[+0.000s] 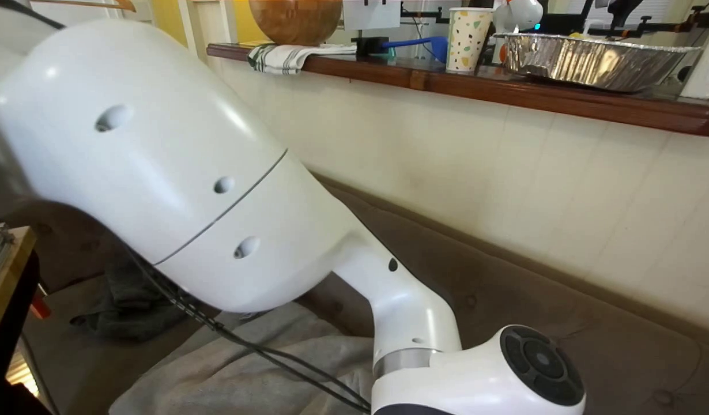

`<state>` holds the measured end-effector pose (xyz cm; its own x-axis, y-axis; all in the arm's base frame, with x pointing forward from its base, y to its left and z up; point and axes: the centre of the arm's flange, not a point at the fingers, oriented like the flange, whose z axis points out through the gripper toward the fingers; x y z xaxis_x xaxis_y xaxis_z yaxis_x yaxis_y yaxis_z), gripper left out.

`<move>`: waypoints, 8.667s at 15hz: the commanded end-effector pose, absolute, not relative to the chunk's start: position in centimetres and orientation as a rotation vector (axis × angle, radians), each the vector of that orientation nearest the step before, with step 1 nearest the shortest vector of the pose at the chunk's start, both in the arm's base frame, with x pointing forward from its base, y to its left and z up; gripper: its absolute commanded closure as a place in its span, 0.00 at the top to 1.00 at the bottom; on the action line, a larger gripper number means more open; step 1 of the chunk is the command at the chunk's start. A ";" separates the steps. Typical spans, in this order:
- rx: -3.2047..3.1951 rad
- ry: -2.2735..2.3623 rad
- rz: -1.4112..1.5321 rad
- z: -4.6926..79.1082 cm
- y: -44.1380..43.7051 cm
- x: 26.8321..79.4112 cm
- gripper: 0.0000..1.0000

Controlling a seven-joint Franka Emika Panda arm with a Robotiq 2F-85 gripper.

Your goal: Fold the blanket in half

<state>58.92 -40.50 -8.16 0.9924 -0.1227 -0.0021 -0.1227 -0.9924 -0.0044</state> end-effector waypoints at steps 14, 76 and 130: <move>-2.861 0.601 0.298 -16.6 -39.7 61.4 0.10; -2.692 -0.860 0.029 6.6 -24.4 62.3 1.00; -2.659 0.477 0.773 -2.8 -26.8 57.6 0.03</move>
